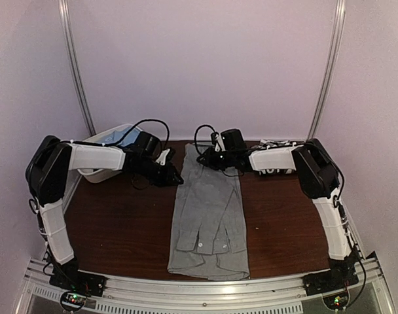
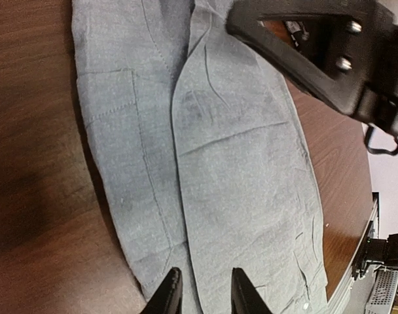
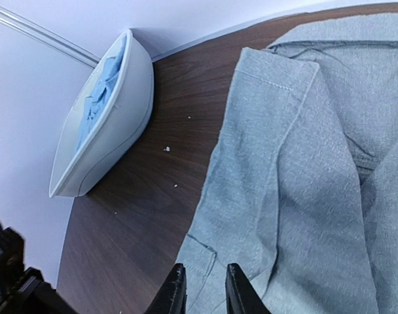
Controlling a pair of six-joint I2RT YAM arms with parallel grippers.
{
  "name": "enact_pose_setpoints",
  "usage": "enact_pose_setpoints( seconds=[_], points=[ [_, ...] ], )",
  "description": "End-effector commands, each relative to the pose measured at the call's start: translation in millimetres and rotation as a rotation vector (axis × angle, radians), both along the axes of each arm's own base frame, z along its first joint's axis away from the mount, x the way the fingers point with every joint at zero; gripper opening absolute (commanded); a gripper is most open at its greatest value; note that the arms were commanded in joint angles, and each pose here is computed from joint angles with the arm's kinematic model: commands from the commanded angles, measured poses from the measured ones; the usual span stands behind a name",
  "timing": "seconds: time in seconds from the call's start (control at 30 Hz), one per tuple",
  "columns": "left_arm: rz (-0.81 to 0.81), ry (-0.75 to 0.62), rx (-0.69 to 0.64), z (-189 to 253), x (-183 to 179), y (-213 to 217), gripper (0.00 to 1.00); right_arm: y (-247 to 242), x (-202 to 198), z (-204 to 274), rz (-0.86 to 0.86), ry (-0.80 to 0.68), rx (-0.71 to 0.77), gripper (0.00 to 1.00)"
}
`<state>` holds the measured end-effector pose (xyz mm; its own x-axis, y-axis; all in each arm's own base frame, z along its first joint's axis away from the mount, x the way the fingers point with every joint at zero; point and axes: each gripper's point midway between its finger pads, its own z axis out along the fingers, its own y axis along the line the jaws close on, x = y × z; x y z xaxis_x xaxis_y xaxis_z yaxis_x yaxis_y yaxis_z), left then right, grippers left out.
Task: Fold and stack the long sleeve shirts
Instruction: Smooth out the rectangle-folded shirt at the center of the board.
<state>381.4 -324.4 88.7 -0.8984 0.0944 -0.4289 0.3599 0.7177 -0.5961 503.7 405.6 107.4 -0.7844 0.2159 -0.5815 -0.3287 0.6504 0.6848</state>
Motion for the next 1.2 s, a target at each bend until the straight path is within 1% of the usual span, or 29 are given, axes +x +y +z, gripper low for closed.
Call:
enact_pose_setpoints(
  seconds=[0.0,0.17,0.33,0.4,0.5,0.57,0.7,0.9,1.0,1.07,1.17],
  points=[
    [-0.018,-0.035,-0.054,23.3,-11.6,-1.8,0.27,1.7,24.6,-16.7,-0.017,0.018,0.032,0.23],
    [-0.020,-0.024,-0.048,22.4,-26.3,4.9,0.27,-15.2,56.5,-37.5,-0.082,0.051,0.051,0.23],
    [-0.025,-0.011,-0.042,17.3,-35.1,7.8,0.27,-21.2,74.2,-50.7,-0.094,0.073,0.087,0.24],
    [-0.027,-0.007,-0.042,15.6,-36.4,8.0,0.27,-19.8,74.7,-62.7,-0.076,0.092,0.093,0.26],
    [-0.028,-0.006,-0.040,15.0,-37.8,8.2,0.26,-21.8,76.1,-67.4,-0.065,0.100,0.102,0.32],
    [-0.030,-0.004,-0.040,14.5,-39.0,7.9,0.27,-23.9,78.0,-63.9,-0.057,0.088,0.103,0.38],
    [-0.021,0.001,-0.030,10.5,-42.3,11.2,0.27,-22.0,82.1,-41.8,-0.022,0.054,0.106,0.49],
    [-0.035,0.010,-0.054,11.0,-57.9,15.0,0.27,-23.2,75.0,21.8,0.016,-0.030,0.087,0.64],
    [-0.043,0.013,-0.058,12.1,-68.1,18.8,0.27,-28.9,56.6,37.0,0.023,-0.035,0.059,0.69],
    [-0.046,0.017,-0.061,12.3,-75.5,21.9,0.27,-34.3,39.9,55.7,0.023,-0.055,0.045,0.71],
    [-0.048,0.025,-0.069,14.1,-85.9,27.0,0.27,-46.0,12.5,65.0,0.019,-0.058,0.024,0.73]
  ],
)
